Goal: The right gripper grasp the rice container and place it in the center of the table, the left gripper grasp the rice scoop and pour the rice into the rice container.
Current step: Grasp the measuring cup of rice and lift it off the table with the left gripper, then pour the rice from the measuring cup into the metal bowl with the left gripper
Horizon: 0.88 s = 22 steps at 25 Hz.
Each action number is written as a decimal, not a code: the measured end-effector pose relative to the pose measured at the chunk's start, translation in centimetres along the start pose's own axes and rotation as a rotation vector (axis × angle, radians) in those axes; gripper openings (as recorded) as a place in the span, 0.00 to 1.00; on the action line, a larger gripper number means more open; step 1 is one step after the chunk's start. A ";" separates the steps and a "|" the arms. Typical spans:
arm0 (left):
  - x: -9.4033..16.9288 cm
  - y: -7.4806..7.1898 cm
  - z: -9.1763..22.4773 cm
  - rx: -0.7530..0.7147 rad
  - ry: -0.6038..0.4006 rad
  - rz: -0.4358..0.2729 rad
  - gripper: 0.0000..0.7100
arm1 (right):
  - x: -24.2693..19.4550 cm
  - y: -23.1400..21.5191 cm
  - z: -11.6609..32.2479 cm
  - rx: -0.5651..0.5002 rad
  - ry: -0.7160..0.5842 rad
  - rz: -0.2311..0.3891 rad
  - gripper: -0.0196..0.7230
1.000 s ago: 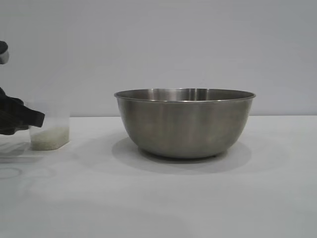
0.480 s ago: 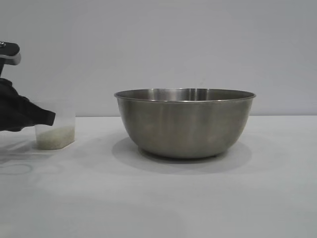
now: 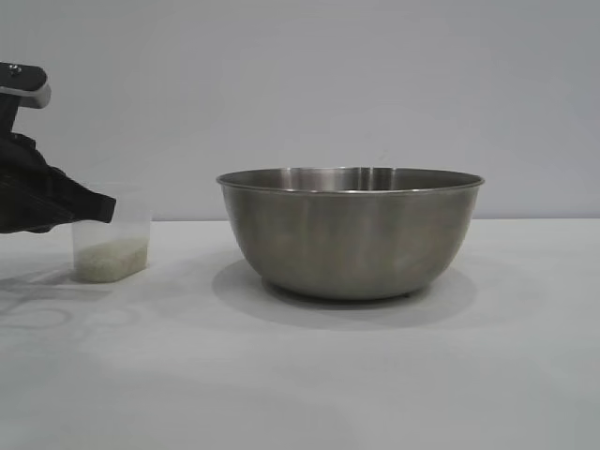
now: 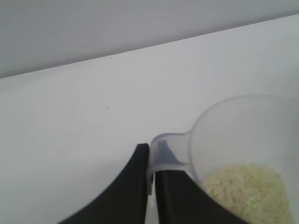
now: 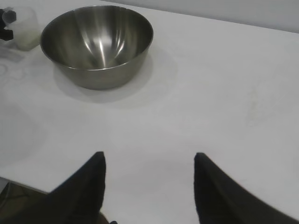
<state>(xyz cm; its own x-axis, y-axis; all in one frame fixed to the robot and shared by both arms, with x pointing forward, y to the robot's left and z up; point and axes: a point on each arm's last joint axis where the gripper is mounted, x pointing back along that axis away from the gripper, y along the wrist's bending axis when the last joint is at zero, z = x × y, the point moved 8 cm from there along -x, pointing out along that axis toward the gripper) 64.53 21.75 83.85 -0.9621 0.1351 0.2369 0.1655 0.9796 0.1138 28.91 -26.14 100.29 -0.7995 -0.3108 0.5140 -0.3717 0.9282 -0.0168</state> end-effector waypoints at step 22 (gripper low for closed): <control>0.2 -13.8 -15.9 -1.228 -0.494 0.430 0.00 | 0.0 0.0 0.0 0.000 0.000 0.000 0.51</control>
<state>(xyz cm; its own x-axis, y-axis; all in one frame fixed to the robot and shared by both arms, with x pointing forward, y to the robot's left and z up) 65.54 5.91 97.66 -0.7209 0.6794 0.1368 0.2993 0.1271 0.9457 28.91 -26.14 100.29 -0.7995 -0.3108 0.5140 -0.3717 0.9282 -0.0168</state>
